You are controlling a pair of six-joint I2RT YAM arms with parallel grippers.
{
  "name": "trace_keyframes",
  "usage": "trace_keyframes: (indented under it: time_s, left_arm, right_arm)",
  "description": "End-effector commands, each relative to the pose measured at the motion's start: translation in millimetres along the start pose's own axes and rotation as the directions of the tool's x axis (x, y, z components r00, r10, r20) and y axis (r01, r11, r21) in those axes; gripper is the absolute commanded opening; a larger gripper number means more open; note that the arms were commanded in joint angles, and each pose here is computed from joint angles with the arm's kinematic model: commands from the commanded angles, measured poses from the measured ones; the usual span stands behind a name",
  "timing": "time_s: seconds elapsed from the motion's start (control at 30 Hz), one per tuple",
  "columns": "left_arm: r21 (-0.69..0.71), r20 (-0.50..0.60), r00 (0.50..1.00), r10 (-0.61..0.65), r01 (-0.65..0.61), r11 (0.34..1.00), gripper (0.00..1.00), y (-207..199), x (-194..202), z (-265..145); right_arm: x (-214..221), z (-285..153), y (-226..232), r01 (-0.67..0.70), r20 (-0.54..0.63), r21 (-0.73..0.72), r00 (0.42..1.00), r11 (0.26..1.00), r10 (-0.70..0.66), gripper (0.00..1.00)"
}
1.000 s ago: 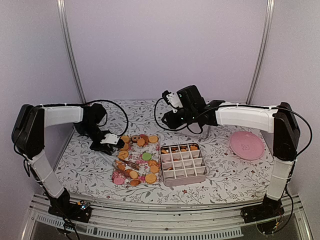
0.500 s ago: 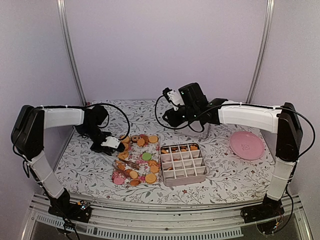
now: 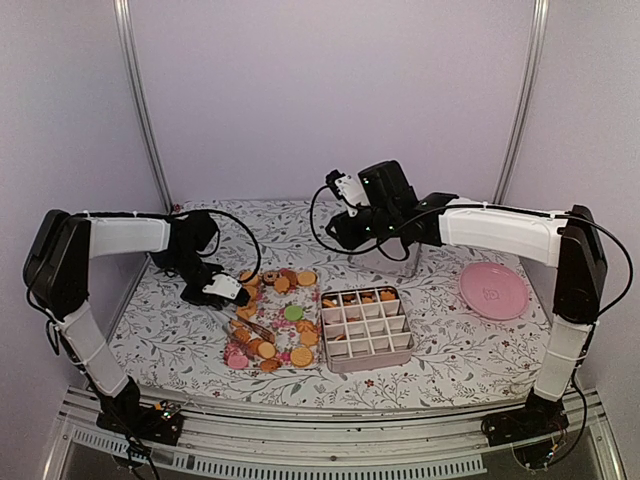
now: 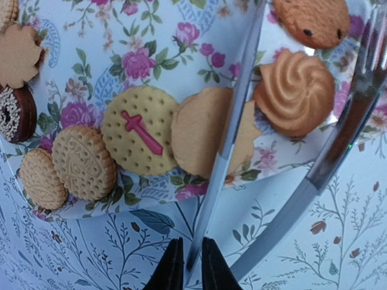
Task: Pack the cookies
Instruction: Pick up the clamp from the plate, then pass from the left arm to the right
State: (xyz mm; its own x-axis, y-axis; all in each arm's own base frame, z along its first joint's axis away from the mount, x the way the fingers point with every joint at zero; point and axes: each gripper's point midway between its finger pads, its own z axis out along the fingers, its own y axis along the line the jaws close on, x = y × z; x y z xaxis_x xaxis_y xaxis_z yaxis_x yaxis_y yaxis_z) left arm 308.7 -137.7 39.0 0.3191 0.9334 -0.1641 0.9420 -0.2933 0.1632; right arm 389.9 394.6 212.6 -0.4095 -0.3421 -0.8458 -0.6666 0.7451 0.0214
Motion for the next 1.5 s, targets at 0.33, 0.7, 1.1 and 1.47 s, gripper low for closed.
trace_keyframes:
  time_s: [0.33,0.7,1.1,1.47]
  left_arm:
    - [-0.194,-0.039,0.999,-0.003,-0.005,0.981,0.0,44.8,-0.7,-6.6]
    - [-0.543,-0.001,0.995,0.099,-0.084,0.836,0.0,132.0,-28.0,-95.5]
    - [-0.953,-0.295,0.836,0.463,-0.292,-0.078,0.0,145.2,-110.5,-264.4]
    - [-0.792,-0.606,0.532,0.591,-0.333,-0.513,0.0,42.6,-161.6,-289.9]
  right_arm:
    - [-25.5,-12.3,-7.2,-0.016,0.052,0.012,0.999,1.0,0.015,0.39]
    - [-51.6,-14.9,-5.5,-0.088,0.094,-0.106,0.991,0.991,0.098,0.4]
    - [-83.3,-22.9,33.6,-0.298,-0.053,-0.585,0.942,0.755,0.331,0.48]
    - [-61.8,-28.5,80.4,-0.271,-0.133,-0.791,0.951,0.548,0.278,0.51]
